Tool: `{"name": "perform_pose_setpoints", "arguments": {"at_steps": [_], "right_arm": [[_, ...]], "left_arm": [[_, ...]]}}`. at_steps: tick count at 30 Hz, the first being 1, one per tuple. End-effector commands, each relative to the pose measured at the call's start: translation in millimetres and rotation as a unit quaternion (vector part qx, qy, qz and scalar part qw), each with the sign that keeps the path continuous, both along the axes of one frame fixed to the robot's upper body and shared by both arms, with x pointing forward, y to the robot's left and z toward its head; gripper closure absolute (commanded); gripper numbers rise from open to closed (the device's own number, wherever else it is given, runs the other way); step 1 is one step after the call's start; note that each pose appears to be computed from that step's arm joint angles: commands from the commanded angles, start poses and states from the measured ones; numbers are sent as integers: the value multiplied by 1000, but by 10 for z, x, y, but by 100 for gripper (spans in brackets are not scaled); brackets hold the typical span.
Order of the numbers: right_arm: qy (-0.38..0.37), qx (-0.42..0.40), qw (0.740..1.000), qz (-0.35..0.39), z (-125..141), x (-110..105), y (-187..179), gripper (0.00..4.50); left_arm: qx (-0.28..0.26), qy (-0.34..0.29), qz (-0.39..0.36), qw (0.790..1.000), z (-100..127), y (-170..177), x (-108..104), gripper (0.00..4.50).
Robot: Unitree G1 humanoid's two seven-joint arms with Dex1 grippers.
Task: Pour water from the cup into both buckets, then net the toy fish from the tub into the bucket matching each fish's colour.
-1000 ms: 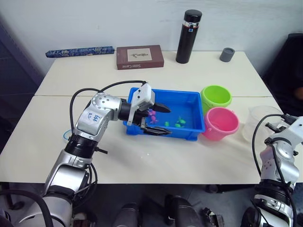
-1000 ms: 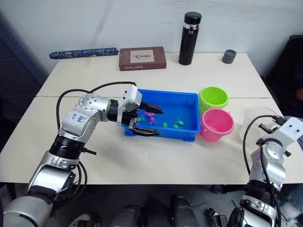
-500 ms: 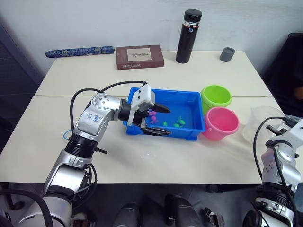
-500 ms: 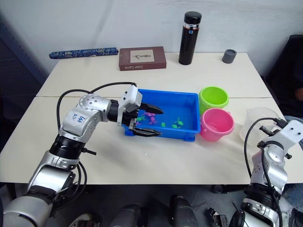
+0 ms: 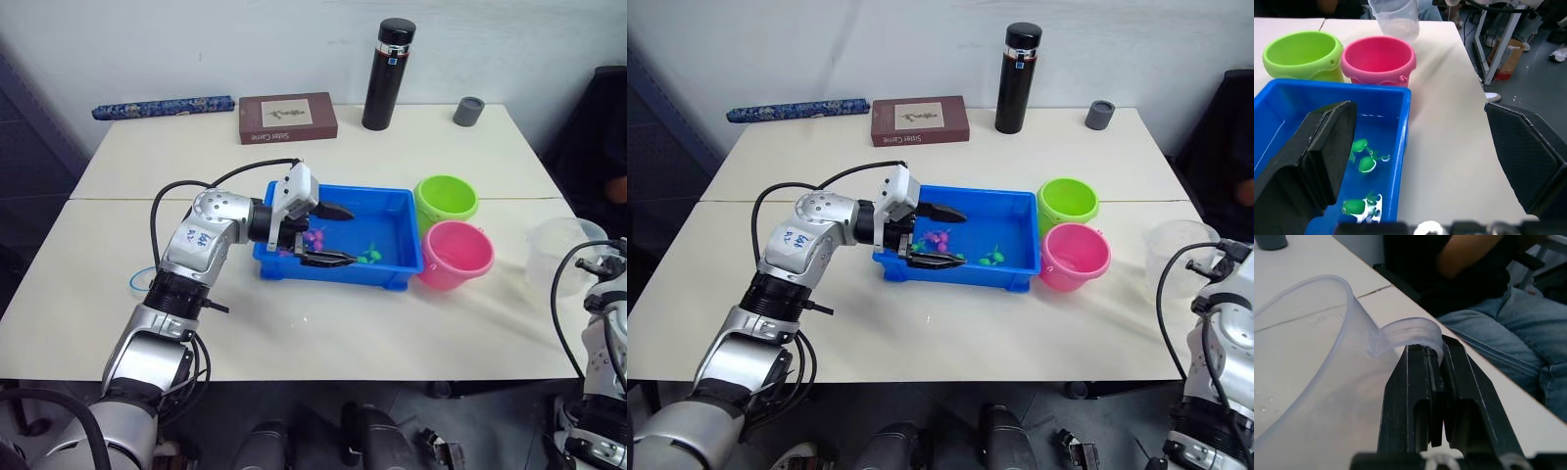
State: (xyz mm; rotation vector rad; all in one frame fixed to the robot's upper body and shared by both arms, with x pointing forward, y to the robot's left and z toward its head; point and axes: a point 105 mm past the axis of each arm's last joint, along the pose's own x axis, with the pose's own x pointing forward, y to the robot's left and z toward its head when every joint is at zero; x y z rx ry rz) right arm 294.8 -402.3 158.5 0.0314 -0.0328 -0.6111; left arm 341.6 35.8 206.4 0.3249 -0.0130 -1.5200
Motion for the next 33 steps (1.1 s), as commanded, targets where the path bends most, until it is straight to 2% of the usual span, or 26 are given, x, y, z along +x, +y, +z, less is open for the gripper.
{"name": "perform_pose_setpoints", "arguments": {"at_steps": [1, 8, 14, 23, 33], "right_arm": [[-29, -64, 997, 34, 397, -49, 58, 446], [-4, -168, 981, 95, 725, -77, 222, 446], [18, -246, 959, 138, 873, -22, 421, 446], [45, -320, 929, 183, 916, 58, 663, 446], [69, -384, 901, 188, 906, 145, 809, 446]], "left_arm": [[-19, -26, 3, 999, 145, -3, 43, 0], [-34, -29, 18, 999, 171, 42, 132, 0], [-39, -31, 19, 999, 166, 26, 155, 0], [-43, -34, 19, 998, 166, 12, 160, 0], [-44, -35, 20, 998, 174, 28, 154, 0]]}}
